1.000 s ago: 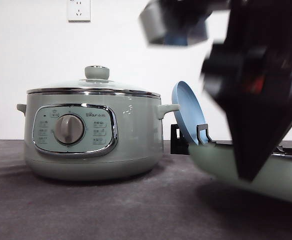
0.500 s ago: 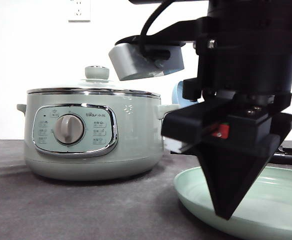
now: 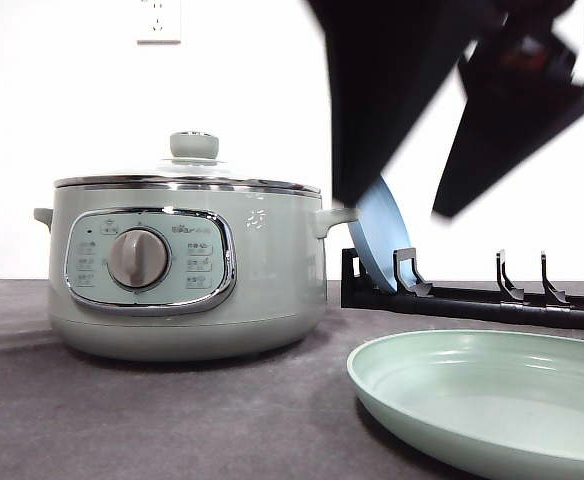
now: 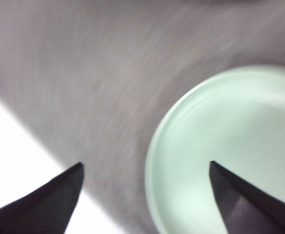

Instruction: Transfer potato from steamer to green plate

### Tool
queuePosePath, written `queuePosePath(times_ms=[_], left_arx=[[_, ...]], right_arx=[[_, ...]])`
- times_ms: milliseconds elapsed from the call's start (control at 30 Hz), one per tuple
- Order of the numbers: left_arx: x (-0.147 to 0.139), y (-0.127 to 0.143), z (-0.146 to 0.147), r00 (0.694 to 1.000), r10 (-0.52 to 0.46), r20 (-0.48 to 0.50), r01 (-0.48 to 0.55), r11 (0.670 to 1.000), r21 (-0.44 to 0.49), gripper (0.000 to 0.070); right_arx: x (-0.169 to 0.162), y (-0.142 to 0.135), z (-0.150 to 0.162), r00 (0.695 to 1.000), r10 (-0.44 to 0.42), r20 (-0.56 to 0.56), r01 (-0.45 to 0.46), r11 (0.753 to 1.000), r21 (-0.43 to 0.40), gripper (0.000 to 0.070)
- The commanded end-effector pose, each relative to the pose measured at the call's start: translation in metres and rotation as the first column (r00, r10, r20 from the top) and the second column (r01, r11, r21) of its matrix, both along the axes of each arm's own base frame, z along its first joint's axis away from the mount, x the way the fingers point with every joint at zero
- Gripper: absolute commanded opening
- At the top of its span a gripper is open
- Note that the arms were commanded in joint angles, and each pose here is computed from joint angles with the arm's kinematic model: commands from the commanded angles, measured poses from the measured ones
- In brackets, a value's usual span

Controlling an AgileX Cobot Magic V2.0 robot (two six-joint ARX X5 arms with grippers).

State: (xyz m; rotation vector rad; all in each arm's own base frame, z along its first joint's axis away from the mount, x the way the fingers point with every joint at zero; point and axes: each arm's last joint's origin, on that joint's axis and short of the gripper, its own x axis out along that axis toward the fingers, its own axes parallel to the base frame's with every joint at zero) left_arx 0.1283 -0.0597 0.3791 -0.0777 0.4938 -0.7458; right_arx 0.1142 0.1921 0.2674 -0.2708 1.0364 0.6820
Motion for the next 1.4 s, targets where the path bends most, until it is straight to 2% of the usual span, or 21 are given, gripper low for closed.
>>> queuePosePath(times_ms=[0,133,333,567,700,933,1133,1367], left_arx=[[-0.001,-0.001,0.007,1.0,-0.014,0.026,0.014,1.0,-0.005,0.07],[-0.001,-0.001,0.007,1.0,-0.014,0.026,0.014,1.0,-0.005,0.07],[-0.001,-0.001,0.007,1.0,-0.014,0.024,0.014,1.0,-0.005,0.07],[-0.001,-0.001,0.006,1.0,-0.014,0.022,0.014,1.0,-0.004,0.07],[-0.001,0.0,0.006,1.0,-0.012,0.015,0.012,1.0,-0.004,0.07],[-0.002,0.0,0.009,1.0,-0.003,-0.009,0.003,1.0,0.025,0.07],[0.008,0.0,0.027,0.998,0.061,-0.019,-0.058,0.988,0.143,0.07],[0.041,-0.013,0.044,0.992,0.074,-0.101,-0.051,0.976,0.211,0.07]], right_arx=[[0.003,-0.006,0.015,0.999,-0.031,0.011,0.03,0.997,0.069,0.055],[0.01,-0.037,0.04,0.993,-0.111,0.049,0.099,0.975,0.201,0.0551],[0.009,-0.08,0.065,0.969,-0.184,0.166,0.125,0.941,0.313,0.0551],[-0.009,-0.113,0.084,0.928,-0.268,0.257,0.148,0.902,0.406,0.0559],[-0.02,-0.121,0.088,0.92,-0.286,0.266,0.149,0.886,0.439,0.063],[-0.03,-0.126,0.092,0.931,-0.278,0.236,0.125,0.851,0.509,0.063],[-0.029,-0.126,0.093,0.933,-0.269,0.239,0.114,0.851,0.512,0.063],[-0.031,-0.127,0.097,0.928,-0.269,0.259,0.099,0.846,0.524,0.063]])
